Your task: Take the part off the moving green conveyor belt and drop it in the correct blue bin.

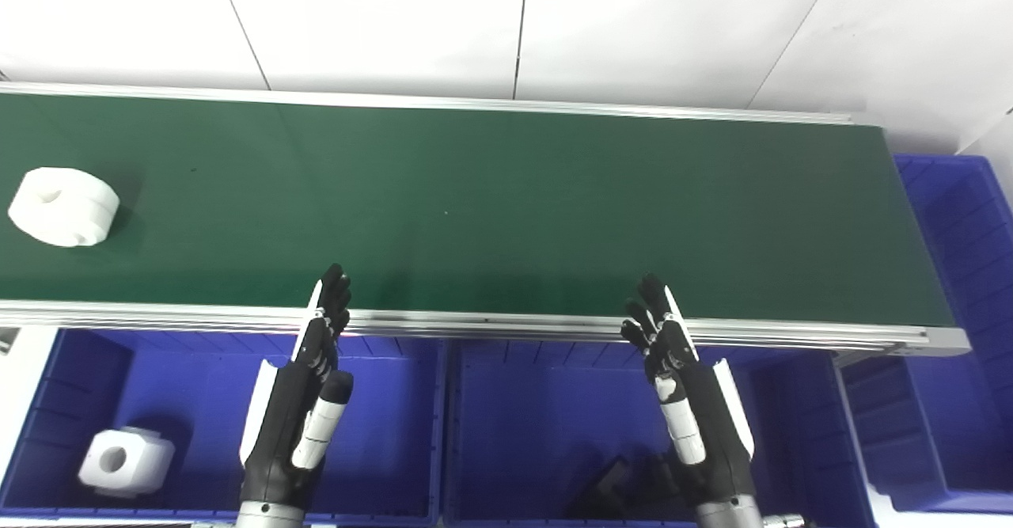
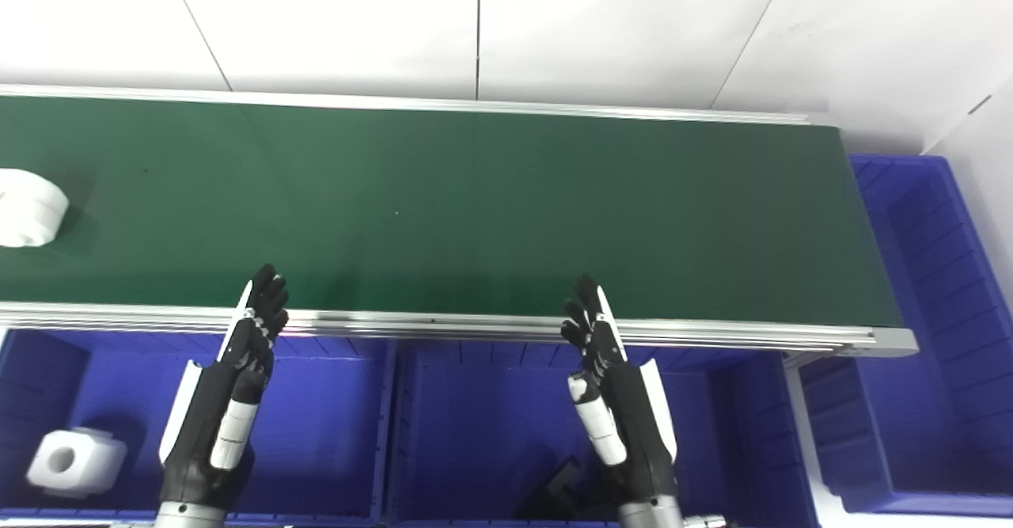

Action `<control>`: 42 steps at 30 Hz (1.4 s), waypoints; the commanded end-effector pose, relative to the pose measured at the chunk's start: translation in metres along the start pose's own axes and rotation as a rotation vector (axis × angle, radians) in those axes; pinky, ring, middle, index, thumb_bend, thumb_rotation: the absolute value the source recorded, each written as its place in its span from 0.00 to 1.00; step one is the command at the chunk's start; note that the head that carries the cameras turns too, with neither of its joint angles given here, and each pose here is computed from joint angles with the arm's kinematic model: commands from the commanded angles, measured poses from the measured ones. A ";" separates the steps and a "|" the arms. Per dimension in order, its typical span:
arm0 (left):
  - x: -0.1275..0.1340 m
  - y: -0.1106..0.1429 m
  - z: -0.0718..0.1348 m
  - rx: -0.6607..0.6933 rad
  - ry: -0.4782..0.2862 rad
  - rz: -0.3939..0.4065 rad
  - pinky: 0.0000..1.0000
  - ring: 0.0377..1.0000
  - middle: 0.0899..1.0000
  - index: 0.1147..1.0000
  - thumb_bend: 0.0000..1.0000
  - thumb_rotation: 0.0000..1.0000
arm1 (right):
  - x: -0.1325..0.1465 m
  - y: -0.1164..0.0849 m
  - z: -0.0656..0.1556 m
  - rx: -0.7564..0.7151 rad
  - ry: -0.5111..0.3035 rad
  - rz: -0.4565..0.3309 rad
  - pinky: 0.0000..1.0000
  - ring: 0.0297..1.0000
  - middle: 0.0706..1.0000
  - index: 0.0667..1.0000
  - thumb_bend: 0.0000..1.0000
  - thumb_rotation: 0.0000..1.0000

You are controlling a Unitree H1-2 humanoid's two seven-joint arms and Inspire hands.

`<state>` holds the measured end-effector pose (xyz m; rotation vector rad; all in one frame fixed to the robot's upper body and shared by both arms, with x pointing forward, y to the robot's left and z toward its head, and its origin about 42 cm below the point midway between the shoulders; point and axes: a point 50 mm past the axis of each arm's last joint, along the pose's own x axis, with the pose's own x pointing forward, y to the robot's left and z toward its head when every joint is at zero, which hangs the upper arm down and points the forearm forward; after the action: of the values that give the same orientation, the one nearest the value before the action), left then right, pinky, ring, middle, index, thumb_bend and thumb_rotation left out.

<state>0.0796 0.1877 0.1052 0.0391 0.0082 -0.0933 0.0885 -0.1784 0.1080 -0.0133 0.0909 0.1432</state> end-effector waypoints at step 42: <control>0.024 -0.075 -0.031 0.017 -0.052 -0.005 0.72 0.87 0.92 0.88 0.78 0.65 | 0.000 -0.076 -0.045 0.042 0.013 0.008 1.00 1.00 1.00 1.00 0.80 1.00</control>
<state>0.0887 0.1320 0.0592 0.1025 0.0415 -0.1038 0.0934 -0.2537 0.0560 0.0268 0.1904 0.1399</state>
